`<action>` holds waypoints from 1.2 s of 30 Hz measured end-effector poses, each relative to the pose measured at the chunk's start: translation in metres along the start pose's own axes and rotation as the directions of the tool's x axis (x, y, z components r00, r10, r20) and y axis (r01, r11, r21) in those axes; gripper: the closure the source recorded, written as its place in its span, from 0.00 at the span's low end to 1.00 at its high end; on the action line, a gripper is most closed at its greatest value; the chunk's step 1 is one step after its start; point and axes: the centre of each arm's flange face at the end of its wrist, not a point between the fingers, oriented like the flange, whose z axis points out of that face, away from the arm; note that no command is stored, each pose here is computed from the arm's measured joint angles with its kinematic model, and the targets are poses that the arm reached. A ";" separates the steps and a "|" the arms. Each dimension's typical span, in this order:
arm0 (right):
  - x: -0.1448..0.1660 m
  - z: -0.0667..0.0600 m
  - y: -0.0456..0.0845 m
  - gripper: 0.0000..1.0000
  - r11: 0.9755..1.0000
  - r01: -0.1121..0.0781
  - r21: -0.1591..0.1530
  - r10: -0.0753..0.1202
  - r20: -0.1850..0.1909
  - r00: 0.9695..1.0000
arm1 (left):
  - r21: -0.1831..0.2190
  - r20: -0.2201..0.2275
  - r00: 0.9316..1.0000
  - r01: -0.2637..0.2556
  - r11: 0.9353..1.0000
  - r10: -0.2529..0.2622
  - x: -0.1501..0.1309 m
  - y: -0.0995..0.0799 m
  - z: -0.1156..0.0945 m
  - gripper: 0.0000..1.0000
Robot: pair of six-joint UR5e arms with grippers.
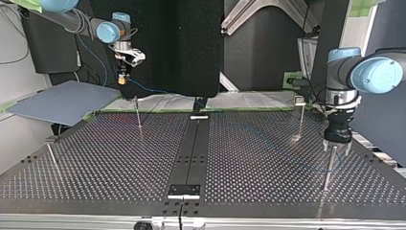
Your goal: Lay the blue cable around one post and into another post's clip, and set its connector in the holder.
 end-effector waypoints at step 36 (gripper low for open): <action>0.001 0.001 -0.002 1.00 1.000 0.001 0.007 -0.001 -0.008 1.000 | -0.092 0.013 0.962 -0.272 0.958 0.274 -0.058 -0.061 -0.066 0.00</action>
